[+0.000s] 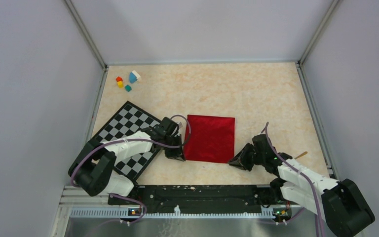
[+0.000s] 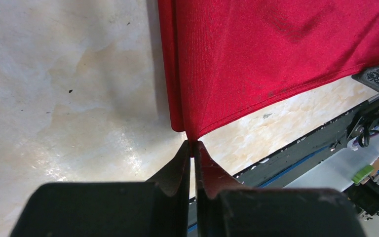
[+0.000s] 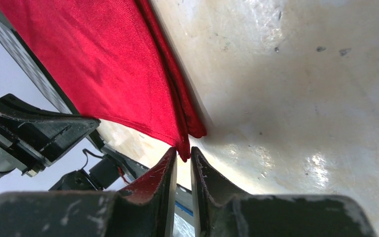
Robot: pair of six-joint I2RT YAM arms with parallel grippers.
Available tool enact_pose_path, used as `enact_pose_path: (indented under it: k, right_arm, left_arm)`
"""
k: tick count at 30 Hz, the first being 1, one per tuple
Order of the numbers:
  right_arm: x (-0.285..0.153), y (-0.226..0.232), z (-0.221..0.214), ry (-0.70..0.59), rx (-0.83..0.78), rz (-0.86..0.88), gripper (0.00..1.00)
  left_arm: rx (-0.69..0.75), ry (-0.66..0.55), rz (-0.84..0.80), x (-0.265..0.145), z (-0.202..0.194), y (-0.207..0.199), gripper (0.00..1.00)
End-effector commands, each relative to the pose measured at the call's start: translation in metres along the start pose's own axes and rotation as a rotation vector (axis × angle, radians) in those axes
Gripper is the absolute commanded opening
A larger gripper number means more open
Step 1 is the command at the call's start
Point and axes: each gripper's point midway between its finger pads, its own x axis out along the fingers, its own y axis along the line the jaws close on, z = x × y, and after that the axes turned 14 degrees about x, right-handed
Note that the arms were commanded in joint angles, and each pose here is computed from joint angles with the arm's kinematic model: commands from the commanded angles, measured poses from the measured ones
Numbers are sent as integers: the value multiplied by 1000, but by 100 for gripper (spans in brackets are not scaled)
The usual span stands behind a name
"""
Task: Fold the napkin into a case and place the utensils inside
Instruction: Pick up the square-folded napkin from the center of the board, then fold the square-folded napkin at the center of the board.
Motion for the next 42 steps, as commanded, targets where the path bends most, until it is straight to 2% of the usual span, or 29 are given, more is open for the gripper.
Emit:
enact_pose_path:
  k: [1, 5, 12, 21, 25, 31, 35, 42]
  right_arm:
    - [1, 3, -1, 2, 1, 12, 14]
    - [0, 3, -3, 10, 5, 15, 0]
    - [-10, 12, -6, 15, -4, 24, 0]
    - [-21, 63, 19, -25, -161, 73, 0]
    - [-17, 97, 42, -28, -230, 101, 0]
    - [-26, 176, 92, -106, -342, 177, 0]
    - [-26, 221, 126, -147, -396, 225, 0]
    - [-18, 278, 150, -131, -472, 293, 0]
  left_arm:
    - [8, -32, -5, -1, 5, -1, 8]
    - [7, -39, -7, -4, 7, -2, 5]
    - [20, -67, -33, -16, 18, -14, 0]
    - [57, -154, -54, -34, 59, -32, 0]
    - [60, -202, -81, -39, 100, -35, 0]
    - [77, -342, -90, -61, 205, -30, 0]
    - [98, -387, -97, -64, 263, -29, 0]
    - [168, -473, -116, -75, 325, -24, 0]
